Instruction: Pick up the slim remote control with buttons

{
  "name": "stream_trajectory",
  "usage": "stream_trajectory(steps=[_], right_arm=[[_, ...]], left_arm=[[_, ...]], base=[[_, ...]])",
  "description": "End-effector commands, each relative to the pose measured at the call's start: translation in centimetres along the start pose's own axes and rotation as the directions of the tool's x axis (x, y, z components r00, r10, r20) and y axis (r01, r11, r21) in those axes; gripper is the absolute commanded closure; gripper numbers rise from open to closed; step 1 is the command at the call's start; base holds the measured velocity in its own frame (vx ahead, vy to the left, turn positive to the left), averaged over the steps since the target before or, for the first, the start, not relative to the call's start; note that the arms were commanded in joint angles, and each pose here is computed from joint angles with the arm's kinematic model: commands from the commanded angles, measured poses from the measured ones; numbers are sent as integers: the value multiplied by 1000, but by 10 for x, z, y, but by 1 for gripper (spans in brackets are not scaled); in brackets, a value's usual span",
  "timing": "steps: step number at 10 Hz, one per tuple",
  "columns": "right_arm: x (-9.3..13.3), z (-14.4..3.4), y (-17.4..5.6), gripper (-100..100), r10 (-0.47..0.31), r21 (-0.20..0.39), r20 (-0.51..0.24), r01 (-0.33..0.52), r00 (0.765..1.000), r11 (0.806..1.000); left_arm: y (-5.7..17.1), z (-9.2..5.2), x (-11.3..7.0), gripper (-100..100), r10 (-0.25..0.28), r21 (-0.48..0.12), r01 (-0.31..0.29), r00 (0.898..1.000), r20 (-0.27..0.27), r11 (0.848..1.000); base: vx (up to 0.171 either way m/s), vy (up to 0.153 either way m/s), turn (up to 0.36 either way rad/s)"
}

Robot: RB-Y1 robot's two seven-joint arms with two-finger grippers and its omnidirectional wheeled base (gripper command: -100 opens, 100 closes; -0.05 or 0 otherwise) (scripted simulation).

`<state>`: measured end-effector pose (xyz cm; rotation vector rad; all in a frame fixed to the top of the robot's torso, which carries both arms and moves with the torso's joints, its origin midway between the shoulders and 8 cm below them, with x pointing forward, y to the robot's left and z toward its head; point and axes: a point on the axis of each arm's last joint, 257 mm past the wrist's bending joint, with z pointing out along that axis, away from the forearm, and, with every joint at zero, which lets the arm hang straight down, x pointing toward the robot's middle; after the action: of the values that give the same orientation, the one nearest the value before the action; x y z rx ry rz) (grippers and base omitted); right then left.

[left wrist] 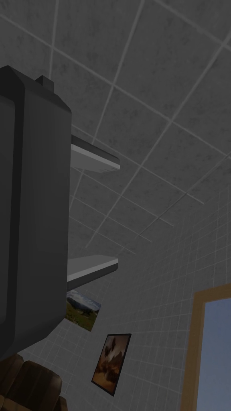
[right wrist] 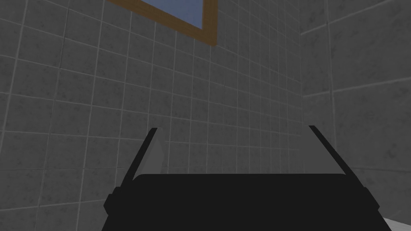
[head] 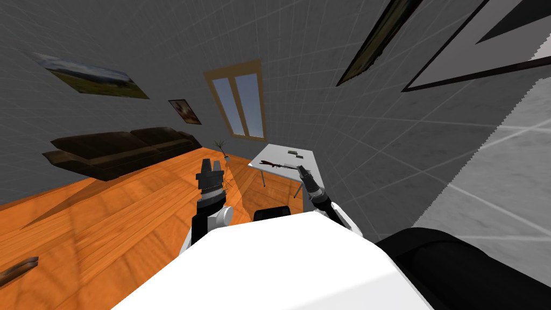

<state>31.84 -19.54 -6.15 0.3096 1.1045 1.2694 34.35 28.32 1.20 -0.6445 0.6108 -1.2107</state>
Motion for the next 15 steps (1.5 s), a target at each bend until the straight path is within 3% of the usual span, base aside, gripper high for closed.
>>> stream_trajectory(steps=[1,5,7,15], right_arm=[[0,0,0,-100,0,0,0,0,1000,1000],[0,0,0,-100,0,0,0,0,1000,1000],[11,-13,-14,-100,-14,40,-69,17,998,999],[11,-13,-14,-100,-14,40,-69,17,998,999]], left_arm=[[0,0,0,0,0,0,0,1000,0,1000],[0,0,0,0,0,0,0,1000,0,1000],[0,0,0,0,0,0,0,1000,0,1000],[0,0,0,0,0,0,0,1000,0,1000]], base=[[0,0,0],[0,0,1],[26,59,166],[0,7,3]])
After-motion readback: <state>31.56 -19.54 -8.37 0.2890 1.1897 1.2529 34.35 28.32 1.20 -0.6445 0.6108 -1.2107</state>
